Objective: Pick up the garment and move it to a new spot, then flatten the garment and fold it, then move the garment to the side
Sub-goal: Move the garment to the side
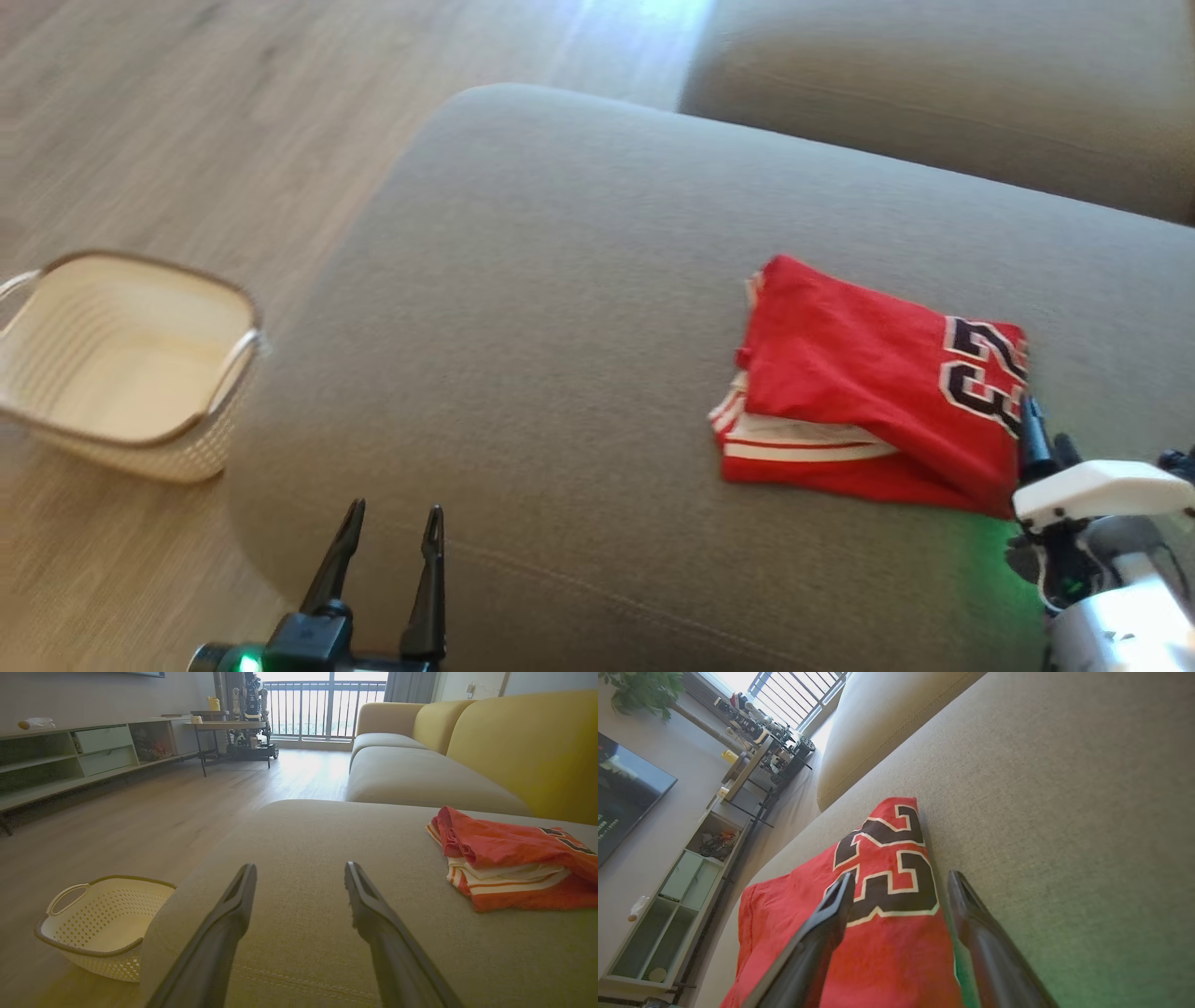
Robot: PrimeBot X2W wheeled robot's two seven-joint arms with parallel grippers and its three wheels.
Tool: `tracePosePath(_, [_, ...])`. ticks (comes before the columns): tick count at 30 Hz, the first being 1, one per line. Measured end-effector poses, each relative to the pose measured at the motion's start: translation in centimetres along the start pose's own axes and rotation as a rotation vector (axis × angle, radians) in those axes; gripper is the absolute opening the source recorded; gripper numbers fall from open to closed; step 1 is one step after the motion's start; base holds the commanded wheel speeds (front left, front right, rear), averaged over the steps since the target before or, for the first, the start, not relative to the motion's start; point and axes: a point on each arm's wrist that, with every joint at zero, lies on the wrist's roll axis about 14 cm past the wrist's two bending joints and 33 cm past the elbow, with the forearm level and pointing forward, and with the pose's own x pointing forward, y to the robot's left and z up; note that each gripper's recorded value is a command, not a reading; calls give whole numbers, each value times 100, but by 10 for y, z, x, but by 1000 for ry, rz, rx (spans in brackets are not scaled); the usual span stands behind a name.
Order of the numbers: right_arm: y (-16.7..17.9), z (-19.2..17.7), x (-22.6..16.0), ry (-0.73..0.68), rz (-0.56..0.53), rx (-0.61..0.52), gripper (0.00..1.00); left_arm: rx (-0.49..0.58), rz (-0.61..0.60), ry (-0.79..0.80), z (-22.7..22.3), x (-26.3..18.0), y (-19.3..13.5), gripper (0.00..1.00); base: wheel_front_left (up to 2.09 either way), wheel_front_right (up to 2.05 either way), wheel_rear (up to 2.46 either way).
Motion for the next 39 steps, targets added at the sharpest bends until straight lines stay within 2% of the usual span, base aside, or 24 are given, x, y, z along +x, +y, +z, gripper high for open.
tracePosePath(6, [-5,-29,11,142,-37,-37,100,7,67,11,-2,-9,16,100,0,0,0])
tracePosePath(7, [-6,-34,11,166,-41,-44,96,9,74,12,-2,-10,18,100,0,0,0])
tracePosePath(8, [-6,-37,12,179,-42,-50,87,13,78,13,-2,-11,19,100,0,0,0])
tracePosePath(9, [-6,-39,12,185,-42,-57,71,15,82,14,-2,-11,20,100,0,0,0])
tracePosePath(10, [-6,-40,13,190,-41,-63,50,15,83,16,-2,-11,20,100,0,0,0])
tracePosePath(11, [-7,-40,13,193,-41,-68,42,16,83,17,-2,-11,20,100,0,0,0])
tracePosePath(13, [-8,-40,13,195,-41,-79,0,17,77,19,-3,-9,18,100,0,0,0])
tracePosePath(18, [-6,-31,16,164,-22,-105,0,19,52,21,-3,-3,11,100,0,0,0])
tracePosePath(23, [-2,-1,25,94,26,-237,0,20,1,15,-1,10,-2,100,0,0,0])
tracePosePath(30, [1,67,41,-37,48,-371,0,21,-111,10,0,36,-33,100,0,0,0])
tracePosePath(39, [-30,167,49,-202,-39,-495,0,12,-271,6,-2,76,-83,100,0,0,0])
